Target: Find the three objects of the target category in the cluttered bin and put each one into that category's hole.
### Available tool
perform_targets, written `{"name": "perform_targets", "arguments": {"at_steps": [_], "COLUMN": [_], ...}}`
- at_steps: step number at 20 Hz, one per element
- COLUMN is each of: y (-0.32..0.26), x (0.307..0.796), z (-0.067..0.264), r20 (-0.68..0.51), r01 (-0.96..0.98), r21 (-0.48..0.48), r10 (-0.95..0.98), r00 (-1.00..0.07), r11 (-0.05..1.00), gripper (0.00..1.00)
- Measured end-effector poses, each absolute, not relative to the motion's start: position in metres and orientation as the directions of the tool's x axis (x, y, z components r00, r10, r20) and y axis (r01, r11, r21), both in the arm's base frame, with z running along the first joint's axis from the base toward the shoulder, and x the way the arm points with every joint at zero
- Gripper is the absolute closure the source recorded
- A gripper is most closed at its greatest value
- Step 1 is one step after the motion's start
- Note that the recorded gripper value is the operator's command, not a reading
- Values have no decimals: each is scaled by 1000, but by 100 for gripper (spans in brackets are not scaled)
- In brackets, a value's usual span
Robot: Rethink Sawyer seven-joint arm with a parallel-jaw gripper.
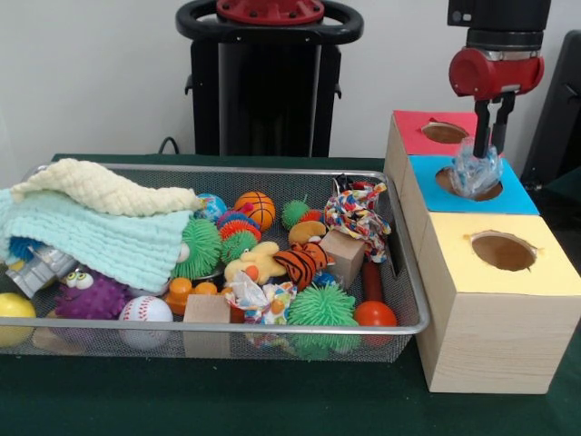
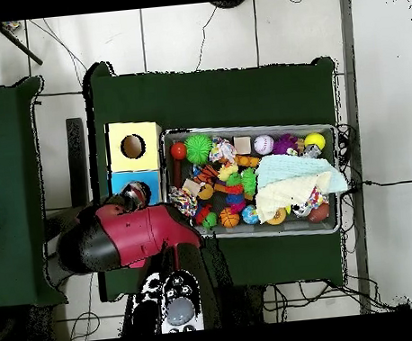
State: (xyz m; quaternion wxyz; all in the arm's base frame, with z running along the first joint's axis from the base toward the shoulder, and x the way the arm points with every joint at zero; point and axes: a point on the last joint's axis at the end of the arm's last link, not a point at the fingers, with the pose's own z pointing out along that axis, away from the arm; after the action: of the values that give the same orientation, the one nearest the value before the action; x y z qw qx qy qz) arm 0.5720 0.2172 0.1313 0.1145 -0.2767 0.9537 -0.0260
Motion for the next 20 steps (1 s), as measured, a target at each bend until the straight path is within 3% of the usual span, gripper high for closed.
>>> {"name": "perform_targets", "arguments": {"at_steps": [20], "y": [216], "x": [576], "z": [133], "r20": [-227], "r01": [-517], "r21": [-123], "r10": [-531], "r00": [-816], "r11": [847], "gripper": [0]}}
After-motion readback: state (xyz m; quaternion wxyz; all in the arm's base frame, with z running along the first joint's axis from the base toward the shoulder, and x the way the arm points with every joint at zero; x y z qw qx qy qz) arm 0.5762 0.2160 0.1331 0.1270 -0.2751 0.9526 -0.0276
